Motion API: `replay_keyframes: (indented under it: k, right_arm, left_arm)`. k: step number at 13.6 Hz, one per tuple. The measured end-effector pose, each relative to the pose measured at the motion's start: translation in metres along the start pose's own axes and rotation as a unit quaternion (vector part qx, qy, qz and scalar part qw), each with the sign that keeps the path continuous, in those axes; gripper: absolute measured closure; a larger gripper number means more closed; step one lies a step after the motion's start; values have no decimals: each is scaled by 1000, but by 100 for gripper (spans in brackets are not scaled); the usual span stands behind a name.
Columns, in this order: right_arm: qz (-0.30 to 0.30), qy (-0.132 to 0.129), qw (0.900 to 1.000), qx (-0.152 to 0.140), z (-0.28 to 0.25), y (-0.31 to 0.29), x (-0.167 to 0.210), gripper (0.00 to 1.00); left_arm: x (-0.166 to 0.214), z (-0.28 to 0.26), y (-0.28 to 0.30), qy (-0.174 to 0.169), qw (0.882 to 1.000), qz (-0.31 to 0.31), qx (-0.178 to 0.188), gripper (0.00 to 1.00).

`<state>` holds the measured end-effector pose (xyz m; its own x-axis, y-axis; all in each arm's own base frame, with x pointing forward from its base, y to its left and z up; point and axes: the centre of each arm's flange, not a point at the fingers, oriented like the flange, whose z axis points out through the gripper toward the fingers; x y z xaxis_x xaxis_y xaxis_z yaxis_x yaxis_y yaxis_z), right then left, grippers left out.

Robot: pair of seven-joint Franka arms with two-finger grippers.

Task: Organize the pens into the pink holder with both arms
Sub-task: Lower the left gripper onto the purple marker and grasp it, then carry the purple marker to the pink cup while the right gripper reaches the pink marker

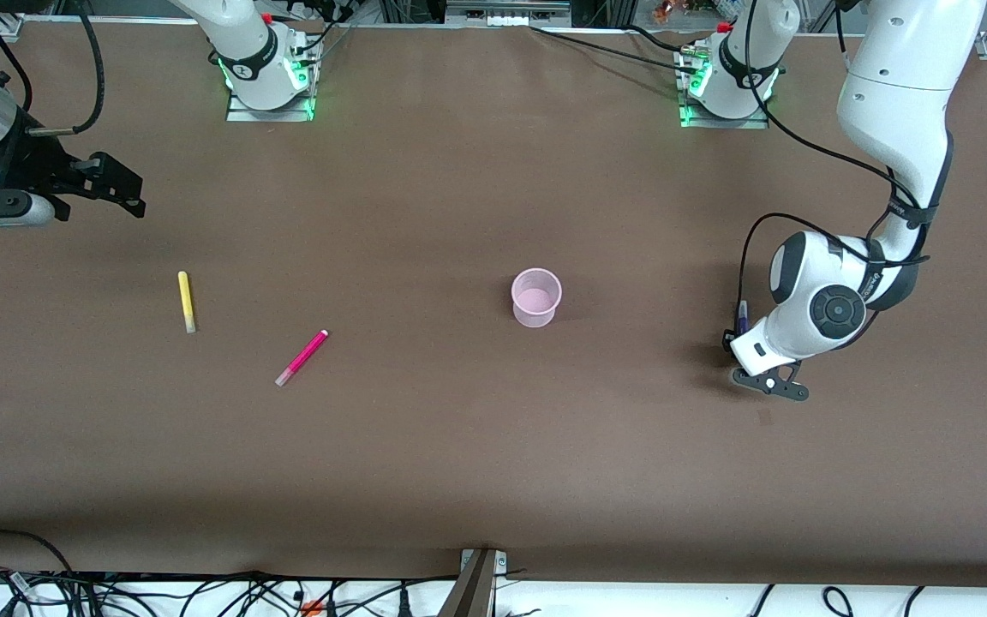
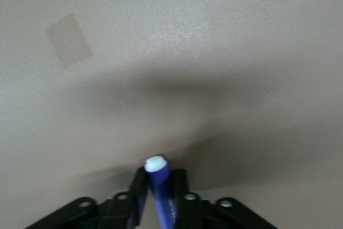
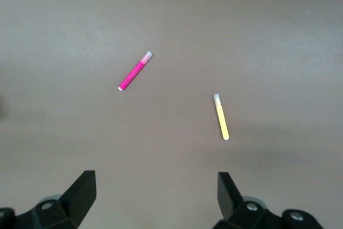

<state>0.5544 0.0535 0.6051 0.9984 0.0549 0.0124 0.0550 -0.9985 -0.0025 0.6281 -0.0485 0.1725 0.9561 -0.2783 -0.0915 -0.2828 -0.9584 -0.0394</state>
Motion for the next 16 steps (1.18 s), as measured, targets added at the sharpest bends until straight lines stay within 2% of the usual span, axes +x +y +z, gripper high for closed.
replay_keyframes:
  k: [1,5,8,13,16]
  right_arm:
    - [0,0,1000,0,0,0,0,0]
    - [0,0,1000,0,0,0,0,0]
    - [1,0,1000,0,0,1,0,0]
    - [2,3,1000,1,0,2,2,0]
    - [17,1,1000,23,8,8,7,0]
  left_arm:
    - [0,0,0,0,1000,0,0,82]
    - [3,-6,6,2,1000,0,-9,82]
    - [14,-47,31,11,1000,10,-27,82]
    - [21,-126,80,63,992,36,-100,82]
    - [23,-145,120,83,983,75,-148,82]
